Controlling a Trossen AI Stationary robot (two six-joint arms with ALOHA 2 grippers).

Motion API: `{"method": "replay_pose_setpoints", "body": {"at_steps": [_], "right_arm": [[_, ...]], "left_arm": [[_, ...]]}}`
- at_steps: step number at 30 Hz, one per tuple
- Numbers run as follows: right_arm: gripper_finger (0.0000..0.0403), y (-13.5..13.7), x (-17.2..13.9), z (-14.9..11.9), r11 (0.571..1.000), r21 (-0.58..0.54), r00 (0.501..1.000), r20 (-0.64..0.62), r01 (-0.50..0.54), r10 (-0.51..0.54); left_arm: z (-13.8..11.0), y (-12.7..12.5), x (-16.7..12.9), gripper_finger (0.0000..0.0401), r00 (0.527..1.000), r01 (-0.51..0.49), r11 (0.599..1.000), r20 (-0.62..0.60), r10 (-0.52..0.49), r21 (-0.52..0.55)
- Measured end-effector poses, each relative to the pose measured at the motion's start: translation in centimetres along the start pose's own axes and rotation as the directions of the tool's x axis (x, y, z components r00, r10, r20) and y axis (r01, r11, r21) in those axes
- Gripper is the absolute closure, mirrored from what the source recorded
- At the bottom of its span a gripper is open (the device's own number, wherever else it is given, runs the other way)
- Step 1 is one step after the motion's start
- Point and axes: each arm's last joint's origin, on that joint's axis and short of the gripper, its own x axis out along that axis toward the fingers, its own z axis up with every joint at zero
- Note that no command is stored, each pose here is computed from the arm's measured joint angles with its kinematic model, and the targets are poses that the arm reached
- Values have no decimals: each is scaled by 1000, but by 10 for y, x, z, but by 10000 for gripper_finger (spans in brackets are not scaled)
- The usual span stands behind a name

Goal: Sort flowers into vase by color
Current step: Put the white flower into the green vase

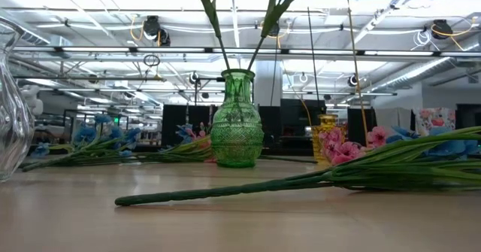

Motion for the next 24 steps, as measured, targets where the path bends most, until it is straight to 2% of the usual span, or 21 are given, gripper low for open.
{"method": "replay_pose_setpoints", "body": {"at_steps": [5, 8, 20, 24], "right_arm": [[402, -6, 19, -21, 998, 18, 998, 27, -62, 62], [403, -9, 27, -33, 994, 31, 994, 44, -102, 101], [403, -12, 44, -52, 989, 58, 989, 59, -138, 135], [403, -12, 44, -52, 990, 33, 989, 61, -136, 134]], "left_arm": [[-12, -1, 8, 108, 1000, -9, 1000, -20, 10, 13], [-15, 1, 12, 91, 1000, -20, 1000, -17, 20, 12], [-36, 10, 31, 89, 997, 58, 998, -46, -59, -27], [-36, 11, 32, 110, 994, 95, 994, -46, -97, -46]]}}
